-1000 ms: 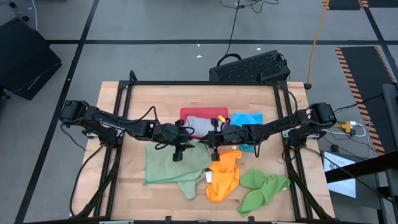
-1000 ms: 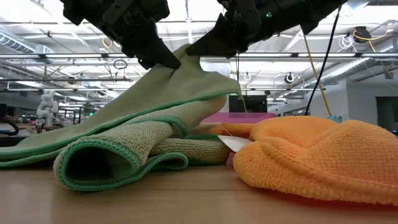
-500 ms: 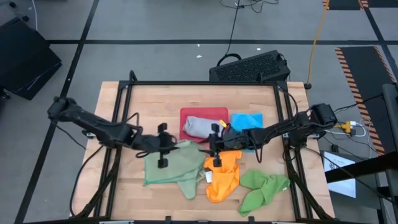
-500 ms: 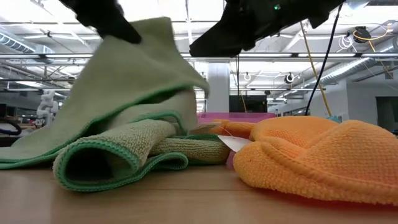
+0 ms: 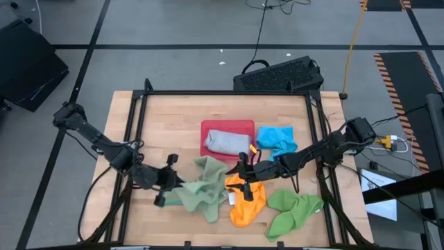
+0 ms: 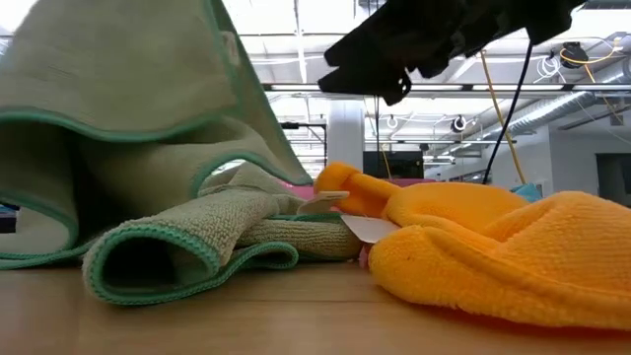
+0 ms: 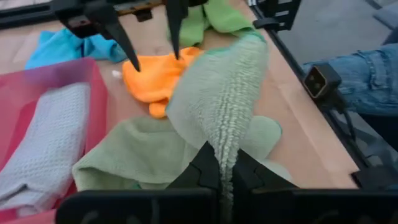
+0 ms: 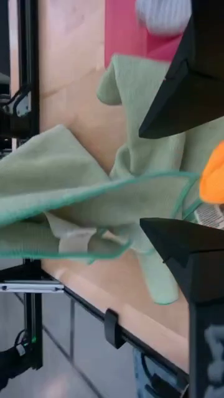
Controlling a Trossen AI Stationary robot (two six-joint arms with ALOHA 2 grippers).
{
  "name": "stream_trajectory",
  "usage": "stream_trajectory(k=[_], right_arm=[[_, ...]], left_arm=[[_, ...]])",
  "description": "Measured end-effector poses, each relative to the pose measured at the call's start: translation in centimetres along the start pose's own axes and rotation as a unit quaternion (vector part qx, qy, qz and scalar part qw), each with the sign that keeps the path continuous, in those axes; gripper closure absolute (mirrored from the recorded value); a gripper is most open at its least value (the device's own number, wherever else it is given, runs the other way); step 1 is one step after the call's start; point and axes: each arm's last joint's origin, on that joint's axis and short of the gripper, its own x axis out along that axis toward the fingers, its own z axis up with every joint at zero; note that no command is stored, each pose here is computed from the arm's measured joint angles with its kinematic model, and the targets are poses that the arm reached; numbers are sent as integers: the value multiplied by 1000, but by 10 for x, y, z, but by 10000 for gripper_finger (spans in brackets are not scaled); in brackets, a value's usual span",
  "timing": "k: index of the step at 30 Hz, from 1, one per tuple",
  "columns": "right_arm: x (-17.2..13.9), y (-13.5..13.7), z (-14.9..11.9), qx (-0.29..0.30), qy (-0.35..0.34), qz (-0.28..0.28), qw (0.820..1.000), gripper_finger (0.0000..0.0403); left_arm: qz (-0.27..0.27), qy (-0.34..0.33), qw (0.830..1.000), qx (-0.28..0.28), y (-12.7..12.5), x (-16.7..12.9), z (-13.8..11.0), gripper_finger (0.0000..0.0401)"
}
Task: Fold microfiber towels
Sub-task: Fold the light green microfiber cloth
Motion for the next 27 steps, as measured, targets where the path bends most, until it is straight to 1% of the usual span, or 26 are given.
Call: stream_trajectory(k=[4, 6, 9, 11, 14, 17, 22, 25, 27], right_arm=[[16, 4, -17, -3, 6, 5, 1000, 188], [24, 5, -30, -6, 32, 2, 999, 191], [29, 4, -46, 18, 73, -11, 997, 201], [31, 4, -54, 35, 101, -14, 994, 214], [27, 7, -65, 50, 152, -19, 987, 243], [19, 14, -70, 55, 198, -14, 979, 277], [3, 25, -75, 75, 269, 19, 960, 330], [-5, 29, -76, 80, 289, 11, 954, 351], [-9, 31, -72, 76, 278, -6, 957, 354]], left_arm=[[16, 2, 1000, 0, 4, 1, 0, 388], [23, 2, 1000, 2, 7, 2, 0, 391], [24, 3, 1000, 2, 8, 3, 1, 396], [24, 3, 1000, 0, 9, 3, 1, 392], [24, 6, 1000, -5, 9, 3, 0, 388], [26, 13, 1000, -6, 9, 3, -1, 396], [29, 13, 999, -8, 9, 3, -2, 389], [30, 11, 999, -6, 9, 3, -1, 395], [29, 6, 1000, -4, 9, 3, 0, 396]])
